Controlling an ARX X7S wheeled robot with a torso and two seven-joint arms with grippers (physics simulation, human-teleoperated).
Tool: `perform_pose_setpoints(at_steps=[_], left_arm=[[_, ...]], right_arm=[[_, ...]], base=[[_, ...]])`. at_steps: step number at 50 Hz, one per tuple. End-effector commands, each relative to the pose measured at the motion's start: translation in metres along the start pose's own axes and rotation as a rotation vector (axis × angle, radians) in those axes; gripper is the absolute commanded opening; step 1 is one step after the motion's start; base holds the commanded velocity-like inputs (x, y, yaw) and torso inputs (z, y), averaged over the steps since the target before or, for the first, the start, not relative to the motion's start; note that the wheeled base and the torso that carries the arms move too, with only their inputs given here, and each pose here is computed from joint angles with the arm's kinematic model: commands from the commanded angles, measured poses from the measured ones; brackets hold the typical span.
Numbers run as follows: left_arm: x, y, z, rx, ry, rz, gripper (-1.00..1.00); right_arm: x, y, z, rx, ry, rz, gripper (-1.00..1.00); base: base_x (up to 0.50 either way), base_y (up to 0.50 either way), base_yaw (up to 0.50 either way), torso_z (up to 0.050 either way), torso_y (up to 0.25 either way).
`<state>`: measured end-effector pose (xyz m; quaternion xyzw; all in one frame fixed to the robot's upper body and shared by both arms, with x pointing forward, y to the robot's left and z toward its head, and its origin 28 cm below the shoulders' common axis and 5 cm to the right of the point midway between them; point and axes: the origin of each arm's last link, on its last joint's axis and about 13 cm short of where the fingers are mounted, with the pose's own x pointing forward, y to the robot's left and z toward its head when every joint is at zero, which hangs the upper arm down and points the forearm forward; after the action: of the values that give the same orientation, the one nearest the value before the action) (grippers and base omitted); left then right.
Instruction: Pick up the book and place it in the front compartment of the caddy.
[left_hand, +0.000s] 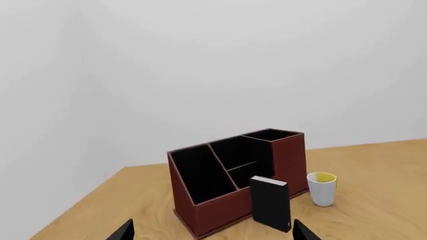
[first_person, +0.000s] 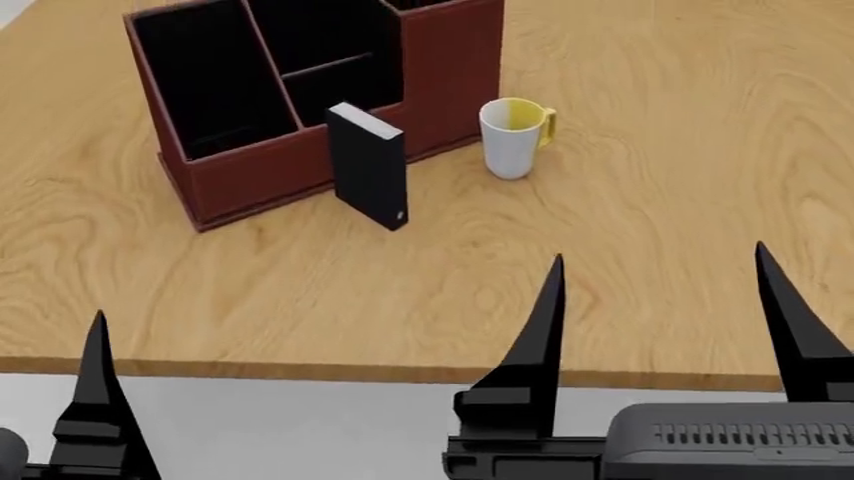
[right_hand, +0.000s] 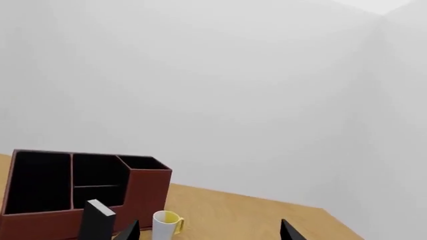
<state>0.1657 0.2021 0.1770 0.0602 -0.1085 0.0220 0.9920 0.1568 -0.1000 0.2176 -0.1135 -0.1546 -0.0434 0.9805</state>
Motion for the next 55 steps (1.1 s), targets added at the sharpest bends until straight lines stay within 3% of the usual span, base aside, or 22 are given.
perform_pose_setpoints(at_steps=[1,55], left_arm=[[0.0023,0.0017,0.004,-0.021,-0.03,0.004,1.0],[0.0049,0.0009,0.0059,-0.025,-0.038,-0.004,1.0]], right_arm=[[0.004,0.0011,0.0049,0.012,-0.043,-0.005,1.0],[0.0067,0.0006,0.0059,0.012,-0.042,-0.003,1.0]], base=[[0.39,0.18,0.0,0.0,0.01],[0.4,0.08,0.0,0.0,0.001]])
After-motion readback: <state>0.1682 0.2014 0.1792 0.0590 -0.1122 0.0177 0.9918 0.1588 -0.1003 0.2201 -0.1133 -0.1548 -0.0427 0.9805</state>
